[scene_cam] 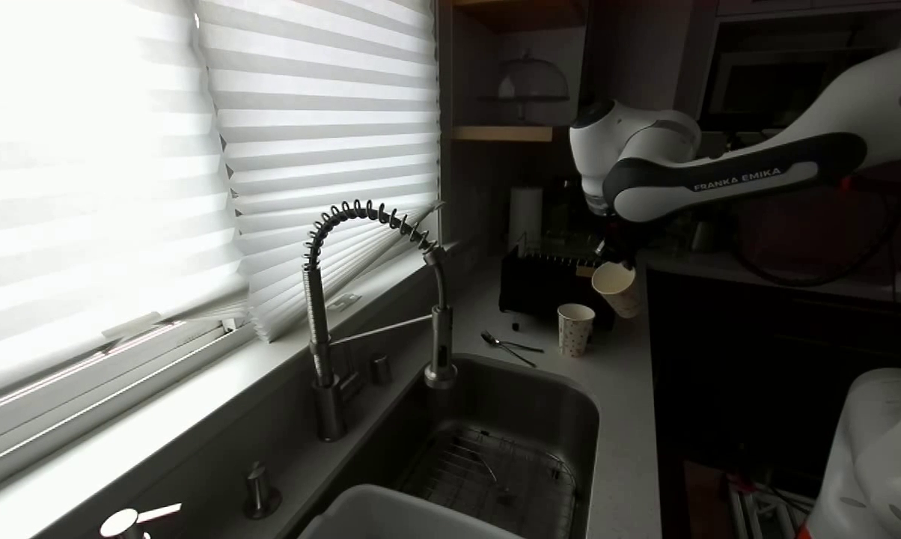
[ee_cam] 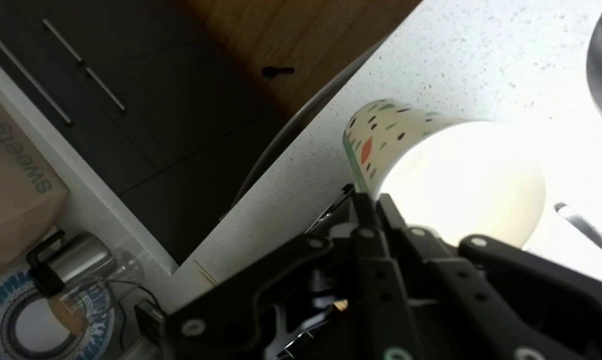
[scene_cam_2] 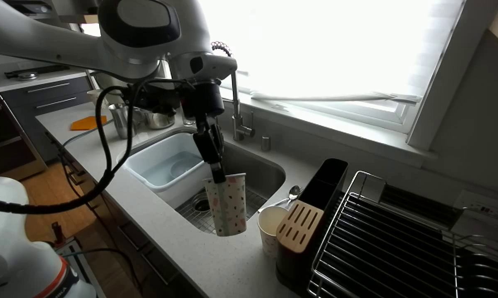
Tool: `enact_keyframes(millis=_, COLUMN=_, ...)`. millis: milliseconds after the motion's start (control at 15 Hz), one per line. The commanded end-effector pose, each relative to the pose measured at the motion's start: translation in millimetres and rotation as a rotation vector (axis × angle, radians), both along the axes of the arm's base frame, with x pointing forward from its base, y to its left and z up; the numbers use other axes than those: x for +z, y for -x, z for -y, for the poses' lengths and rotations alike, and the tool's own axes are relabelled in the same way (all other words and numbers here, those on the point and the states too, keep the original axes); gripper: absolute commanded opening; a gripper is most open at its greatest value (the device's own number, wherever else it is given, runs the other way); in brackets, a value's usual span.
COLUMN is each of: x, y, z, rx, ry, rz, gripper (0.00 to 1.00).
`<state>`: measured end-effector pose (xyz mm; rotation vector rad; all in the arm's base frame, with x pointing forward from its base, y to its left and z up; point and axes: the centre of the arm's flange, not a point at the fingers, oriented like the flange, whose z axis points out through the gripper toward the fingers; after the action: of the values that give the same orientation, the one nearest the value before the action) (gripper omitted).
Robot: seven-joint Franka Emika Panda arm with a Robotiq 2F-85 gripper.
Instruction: Pour the water out of the cup
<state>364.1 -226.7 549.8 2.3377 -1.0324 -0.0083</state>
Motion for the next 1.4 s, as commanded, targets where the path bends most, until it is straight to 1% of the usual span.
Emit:
enact_keyframes(millis=0, x=0.4, y=-9.0, z=17.2, rx=-0.089, ry=-0.016, rz=0.178, gripper=0.01)
enact_keyframes(millis=67, x=0.4, y=-11.2, z=21.0, rx=-0.101, ry=-0.012, rz=0.232, gripper=0.01)
enact_keyframes(millis=200, x=1.5, y=-15.2, z=27.1, rx=-0.108, ry=0.004, rz=0.311, gripper=0.01)
enact_keyframes(millis=267, x=1.6, y=-17.1, z=30.0, rx=-0.114, ry=0.015, rz=0.338, gripper=0.01)
enact_keyframes(millis=400, x=-1.0, y=-20.6, z=32.3, rx=-0.129, ry=0.015, rz=0.391, gripper=0.01)
enact_keyframes(millis=467, x=-1.9, y=-22.1, z=32.7, rx=-0.135, ry=0.007, rz=0.404, gripper=0.01)
enact_keyframes(millis=667, x=-7.3, y=-24.4, z=32.7, rx=-0.172, ry=-0.028, rz=0.429, gripper=0.01)
enact_keyframes(millis=867, x=-13.7, y=-24.0, z=34.3, rx=-0.203, ry=-0.050, rz=0.423, gripper=0.01)
enact_keyframes(millis=1000, x=-17.7, y=-21.3, z=38.9, rx=-0.218, ry=-0.032, rz=0.401, gripper=0.01)
enact_keyframes(millis=1067, x=-19.1, y=-20.5, z=41.0, rx=-0.223, ry=-0.029, rz=0.410, gripper=0.01)
enact_keyframes(millis=1333, x=-27.6, y=-17.4, z=44.6, rx=-0.257, ry=-0.056, rz=0.411, gripper=0.01)
